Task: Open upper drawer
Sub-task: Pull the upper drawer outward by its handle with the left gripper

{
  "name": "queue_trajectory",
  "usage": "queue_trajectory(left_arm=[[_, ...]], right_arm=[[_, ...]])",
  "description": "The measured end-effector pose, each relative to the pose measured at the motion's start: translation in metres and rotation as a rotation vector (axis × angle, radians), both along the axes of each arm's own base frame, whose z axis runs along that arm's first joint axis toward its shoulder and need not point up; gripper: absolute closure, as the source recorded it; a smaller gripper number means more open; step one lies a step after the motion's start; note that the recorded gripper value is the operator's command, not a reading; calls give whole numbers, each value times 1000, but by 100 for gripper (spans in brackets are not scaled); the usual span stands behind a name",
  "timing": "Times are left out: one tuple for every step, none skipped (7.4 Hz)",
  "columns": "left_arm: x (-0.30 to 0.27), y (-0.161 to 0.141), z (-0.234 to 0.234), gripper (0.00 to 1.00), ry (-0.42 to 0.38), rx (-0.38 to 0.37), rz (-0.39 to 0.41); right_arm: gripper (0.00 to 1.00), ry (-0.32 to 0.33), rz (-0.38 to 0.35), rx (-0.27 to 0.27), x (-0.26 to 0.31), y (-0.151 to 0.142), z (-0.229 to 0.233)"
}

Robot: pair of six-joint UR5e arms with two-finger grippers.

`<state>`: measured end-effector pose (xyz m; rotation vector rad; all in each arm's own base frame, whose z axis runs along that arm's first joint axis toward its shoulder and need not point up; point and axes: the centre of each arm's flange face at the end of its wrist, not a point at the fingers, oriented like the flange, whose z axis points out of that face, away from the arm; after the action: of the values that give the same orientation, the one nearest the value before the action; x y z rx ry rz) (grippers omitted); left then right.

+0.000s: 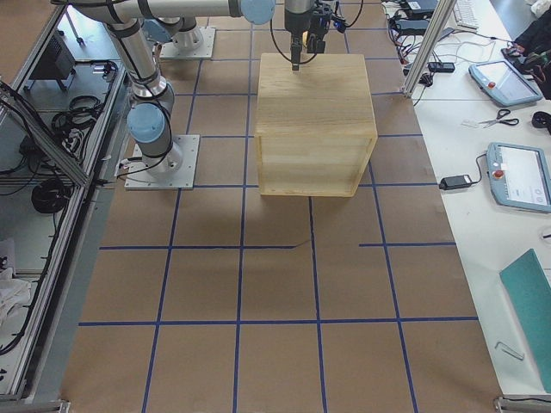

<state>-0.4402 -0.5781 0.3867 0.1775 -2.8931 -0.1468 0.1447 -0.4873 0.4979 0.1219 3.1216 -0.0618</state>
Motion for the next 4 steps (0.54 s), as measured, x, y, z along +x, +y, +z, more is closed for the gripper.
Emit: queue_trajectory(left_arm=[[2,-1,2,0,-7,-9,-7],[5,-1,5,0,-8,-16,-11],[10,-3,8,0,-9,-20,-11],[16,-5,8,0,-11,-19,-9]], right_arm=[[0,0,0,0,0,0,0],[0,0,0,0,0,0,0],[0,0,0,0,0,0,0],[0,0,0,0,0,0,0]])
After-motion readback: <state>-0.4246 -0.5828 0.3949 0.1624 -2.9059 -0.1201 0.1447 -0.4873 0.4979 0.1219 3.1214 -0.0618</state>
